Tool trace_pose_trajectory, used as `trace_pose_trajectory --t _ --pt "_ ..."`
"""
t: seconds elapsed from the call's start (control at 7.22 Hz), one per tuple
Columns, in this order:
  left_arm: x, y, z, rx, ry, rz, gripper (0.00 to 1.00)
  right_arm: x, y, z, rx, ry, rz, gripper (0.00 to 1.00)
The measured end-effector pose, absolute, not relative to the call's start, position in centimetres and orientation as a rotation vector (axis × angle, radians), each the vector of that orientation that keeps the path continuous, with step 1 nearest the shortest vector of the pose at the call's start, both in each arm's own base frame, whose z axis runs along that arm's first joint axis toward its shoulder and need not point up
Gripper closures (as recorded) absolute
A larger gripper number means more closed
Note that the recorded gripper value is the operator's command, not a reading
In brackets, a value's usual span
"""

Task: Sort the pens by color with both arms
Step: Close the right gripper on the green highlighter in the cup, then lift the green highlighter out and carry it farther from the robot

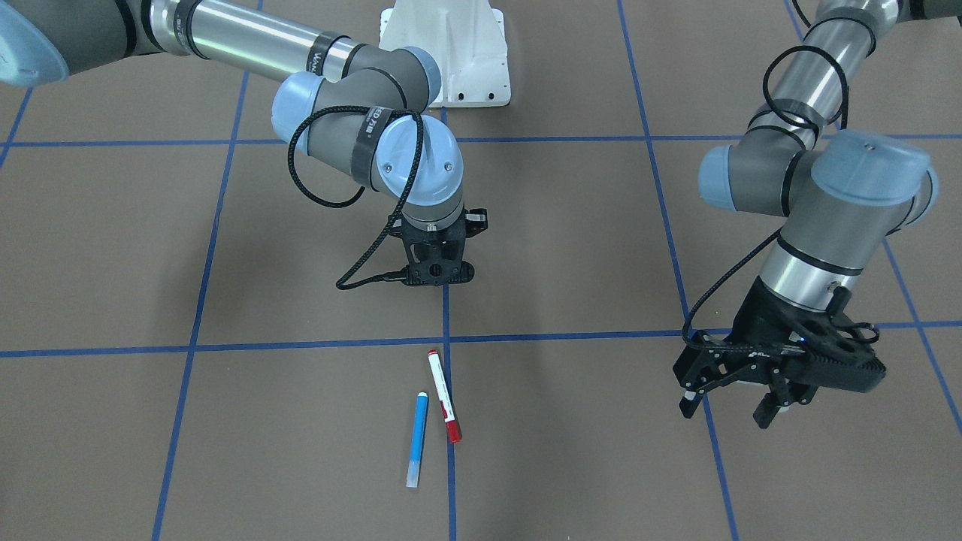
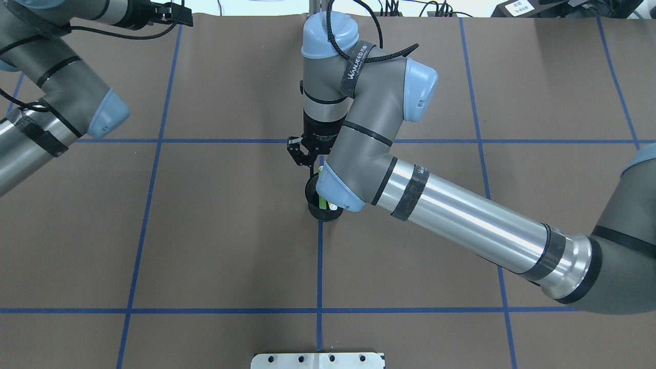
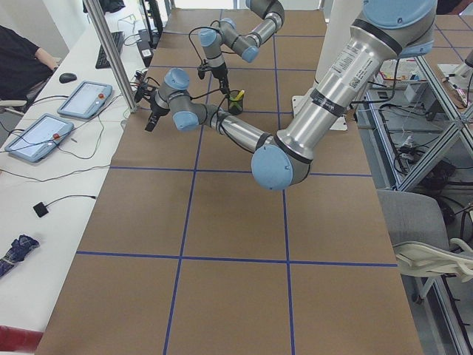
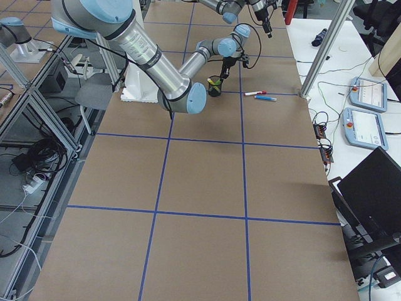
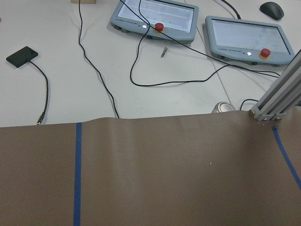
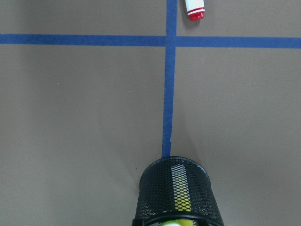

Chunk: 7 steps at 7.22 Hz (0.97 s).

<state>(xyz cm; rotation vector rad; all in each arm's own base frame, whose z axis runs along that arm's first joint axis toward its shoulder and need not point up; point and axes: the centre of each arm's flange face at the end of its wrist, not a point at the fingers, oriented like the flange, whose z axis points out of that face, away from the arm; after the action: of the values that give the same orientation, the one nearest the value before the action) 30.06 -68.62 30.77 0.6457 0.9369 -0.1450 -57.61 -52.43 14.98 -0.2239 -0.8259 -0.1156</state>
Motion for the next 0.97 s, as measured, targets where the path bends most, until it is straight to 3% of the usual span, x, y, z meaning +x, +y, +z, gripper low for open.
trace_pose_trajectory --t 0.97 --pt "29.7 -68.2 29.6 0.661 0.956 -0.15 0.0 -50.8 -50.6 10.1 -0.001 -0.914 -0.102 1.0"
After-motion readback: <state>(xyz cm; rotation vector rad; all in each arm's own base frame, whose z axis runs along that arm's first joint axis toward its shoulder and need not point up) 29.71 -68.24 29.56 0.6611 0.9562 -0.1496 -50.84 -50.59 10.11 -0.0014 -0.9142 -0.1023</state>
